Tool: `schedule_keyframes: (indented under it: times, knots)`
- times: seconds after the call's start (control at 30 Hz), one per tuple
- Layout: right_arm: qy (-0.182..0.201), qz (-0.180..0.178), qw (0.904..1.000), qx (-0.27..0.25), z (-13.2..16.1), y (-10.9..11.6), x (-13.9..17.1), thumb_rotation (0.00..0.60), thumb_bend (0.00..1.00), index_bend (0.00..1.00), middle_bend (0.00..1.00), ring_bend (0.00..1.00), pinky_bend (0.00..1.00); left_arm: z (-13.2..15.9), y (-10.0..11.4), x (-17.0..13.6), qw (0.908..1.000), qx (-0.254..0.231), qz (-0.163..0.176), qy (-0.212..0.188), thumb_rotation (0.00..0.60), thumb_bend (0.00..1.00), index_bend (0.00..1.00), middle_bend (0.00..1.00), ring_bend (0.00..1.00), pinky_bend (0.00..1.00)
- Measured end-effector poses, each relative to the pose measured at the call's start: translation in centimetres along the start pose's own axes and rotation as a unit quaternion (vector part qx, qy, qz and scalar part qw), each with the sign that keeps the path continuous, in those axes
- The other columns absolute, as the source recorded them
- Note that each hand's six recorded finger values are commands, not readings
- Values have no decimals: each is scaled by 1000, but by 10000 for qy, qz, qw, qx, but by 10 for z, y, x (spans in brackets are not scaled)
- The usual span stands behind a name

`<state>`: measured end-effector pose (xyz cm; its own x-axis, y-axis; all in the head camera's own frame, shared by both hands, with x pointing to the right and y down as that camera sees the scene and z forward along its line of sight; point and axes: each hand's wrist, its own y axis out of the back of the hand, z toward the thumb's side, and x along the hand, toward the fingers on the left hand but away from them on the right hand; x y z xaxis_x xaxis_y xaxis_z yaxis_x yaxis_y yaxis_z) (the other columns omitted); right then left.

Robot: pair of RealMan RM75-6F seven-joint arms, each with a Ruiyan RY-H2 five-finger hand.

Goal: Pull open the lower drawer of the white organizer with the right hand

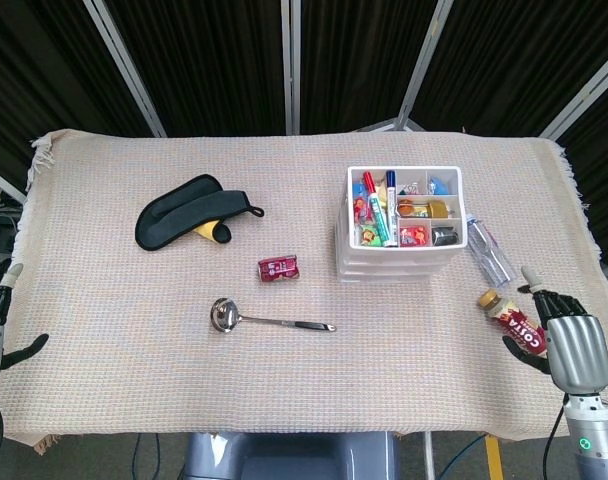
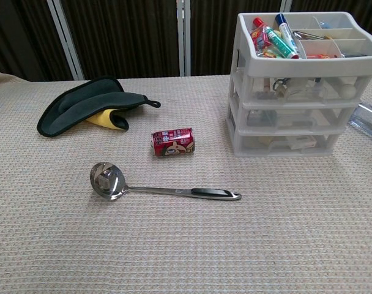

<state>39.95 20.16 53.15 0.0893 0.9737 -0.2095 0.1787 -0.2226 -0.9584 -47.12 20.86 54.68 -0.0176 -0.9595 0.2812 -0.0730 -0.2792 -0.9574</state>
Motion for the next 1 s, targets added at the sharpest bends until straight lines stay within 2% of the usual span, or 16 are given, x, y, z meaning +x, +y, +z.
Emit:
schedule_keyframes:
  times: [0.1, 0.2, 0.33, 0.4, 0.5, 0.53, 0.63, 0.73, 0.87, 0.93, 1.0]
  knots:
    - [-25, 87, 9998, -199, 3, -4, -2, 600, 85, 68, 803, 846, 720, 0, 1, 0, 10000, -24, 17, -2, 600, 111, 0, 0, 0, 0]
    - [-79, 238, 9980, -573, 8, -11, -5, 600, 108, 67, 825, 865, 737, -1, 3, -1, 10000, -67, 42, 20, 600, 111, 0, 0, 0, 0]
    - [-194, 564, 9881, -1416, 19, -21, -10, 600, 130, 66, 830, 871, 741, -2, 6, 0, 9999, -117, 114, 35, 600, 110, 0, 0, 0, 0]
    - [-281, 797, 9762, -1996, 26, -28, -12, 600, 133, 65, 830, 871, 741, -2, 7, 0, 9998, -129, 140, 24, 600, 111, 0, 0, 0, 0]
    - [-425, 1193, 9497, -2864, 38, -37, -14, 600, 134, 65, 830, 871, 741, -3, 7, 0, 9998, -140, 159, 15, 600, 111, 0, 0, 0, 0]
    - [-474, 1320, 9399, -3114, 42, -40, -14, 600, 134, 65, 830, 871, 741, -3, 7, 0, 9998, -146, 163, 14, 600, 111, 0, 0, 0, 0]
    - [-670, 1784, 9003, -3912, 54, -50, -16, 600, 135, 65, 829, 871, 741, -3, 8, 0, 9997, -167, 175, 12, 600, 111, 0, 0, 0, 0]
    - [-827, 2111, 8703, -4373, 65, -60, -17, 600, 136, 65, 827, 870, 741, -4, 9, 0, 9997, -177, 186, 5, 600, 111, 0, 0, 0, 0]
    - [-903, 2387, 8432, -4732, 78, -72, -18, 600, 136, 65, 823, 869, 741, -3, 9, 0, 9997, -179, 189, -4, 600, 111, 0, 0, 0, 0]
    - [-908, 2465, 8353, -4830, 84, -78, -19, 600, 139, 66, 821, 869, 741, -4, 9, 0, 9996, -186, 191, -3, 600, 111, 0, 0, 0, 0]
    - [-920, 2489, 8313, -4883, 87, -83, -21, 600, 143, 66, 821, 868, 741, -4, 9, 0, 9996, -191, 192, -4, 600, 111, 0, 0, 0, 0]
